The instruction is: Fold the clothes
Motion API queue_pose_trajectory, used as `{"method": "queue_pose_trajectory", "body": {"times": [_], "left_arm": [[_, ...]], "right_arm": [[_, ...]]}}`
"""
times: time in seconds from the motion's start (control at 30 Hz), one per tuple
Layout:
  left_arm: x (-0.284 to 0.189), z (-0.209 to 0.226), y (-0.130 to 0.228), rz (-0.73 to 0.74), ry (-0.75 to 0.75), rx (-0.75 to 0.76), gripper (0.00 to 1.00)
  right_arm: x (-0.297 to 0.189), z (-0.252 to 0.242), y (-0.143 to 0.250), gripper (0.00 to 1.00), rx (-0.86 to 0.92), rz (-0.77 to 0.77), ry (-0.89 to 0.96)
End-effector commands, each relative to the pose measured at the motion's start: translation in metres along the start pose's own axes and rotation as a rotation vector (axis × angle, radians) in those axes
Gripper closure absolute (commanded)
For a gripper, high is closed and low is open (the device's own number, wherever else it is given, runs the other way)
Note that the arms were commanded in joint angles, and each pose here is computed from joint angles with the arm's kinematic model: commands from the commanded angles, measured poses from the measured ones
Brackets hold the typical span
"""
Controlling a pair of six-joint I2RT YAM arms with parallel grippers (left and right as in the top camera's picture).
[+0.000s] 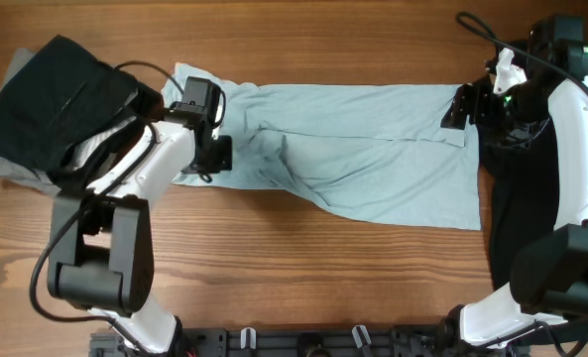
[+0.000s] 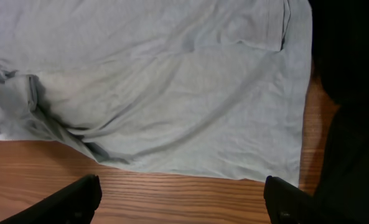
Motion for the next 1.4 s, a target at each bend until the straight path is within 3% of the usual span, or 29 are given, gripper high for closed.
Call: {"method": "queue_pose_trajectory", "body": {"times": [0.0,0.13,0.2,0.33,0.5,0.63,0.8,0.87,0.9,0.93,1.03,1.07,1.1,1.17,1.23,1.27,1.37], "left_arm": [[-0.059,0.035,-0.002,-0.087,-0.079,-0.183,0.96],[-0.129,0.072,0.033,-0.183,-0.104,-0.384,0.96],[-0.151,0.079,0.058,-0.173,-0.115,-0.427,0.96],[-0.157,0.077,0.091,-0.04,-0.115,-0.45,0.96],[-0.157,0.07,0.115,0.106,-0.105,-0.469,0.96],[-0.158,0.062,0.122,0.156,-0.044,-0.47,0.96],[-0.153,0.055,0.127,0.192,0.01,-0.471,0.96],[-0.152,0.047,0.127,0.199,0.06,-0.463,0.96],[-0.152,0.044,0.127,0.201,0.064,-0.449,0.96],[-0.152,0.04,0.126,0.206,0.066,-0.43,0.96],[-0.153,0.019,0.126,0.227,0.118,-0.356,0.96],[-0.152,0.014,0.127,0.236,0.118,-0.336,0.96],[-0.148,0.007,0.129,0.253,0.115,-0.331,0.96],[-0.143,-0.003,0.132,0.271,0.112,-0.308,0.96],[-0.143,-0.008,0.132,0.273,0.113,-0.316,0.62],[-0.144,-0.009,0.133,0.278,0.126,-0.321,0.51],[-0.144,-0.011,0.132,0.274,0.139,-0.322,0.46]], "right_arm": [[0.006,0.001,0.0,0.14,-0.003,0.026,-0.011],[0.004,-0.007,-0.001,0.14,0.065,0.025,0.003],[-0.003,-0.026,-0.006,0.15,0.233,0.001,0.005],[-0.02,-0.072,-0.008,0.12,0.325,-0.029,0.01],[-0.016,-0.083,0.003,0.11,0.327,0.028,0.068],[0.028,-0.095,0.019,0.11,0.386,0.118,0.077],[0.077,-0.098,0.034,0.15,0.344,0.163,-0.037],[0.093,-0.122,0.038,0.25,0.511,0.12,0.15],[0.096,-0.133,0.039,0.35,0.578,0.083,0.247],[0.096,-0.144,0.037,0.54,0.638,0.039,0.311],[0.093,-0.161,0.027,0.6,0.717,-0.028,0.272],[0.093,-0.16,0.024,0.57,0.699,-0.028,0.218],[0.094,-0.157,0.022,0.36,0.649,-0.02,0.148],[0.093,-0.154,0.022,0.25,0.605,-0.012,0.12],[0.09,-0.152,0.023,0.21,0.558,-0.011,0.115],[0.088,-0.151,0.023,0.2,0.542,-0.015,0.112],[0.08,-0.143,0.024,0.19,0.493,-0.032,0.058]]}}
Point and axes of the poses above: each gripper's point midway between its finger pads, its own x axis out along the fingers, its own z axis along the line the jaws close on, y = z × x, the point moved 7 cm from there along -x, back along the fingers, and after that the axes turned 11 degrees about x, right-handed, at the moved point
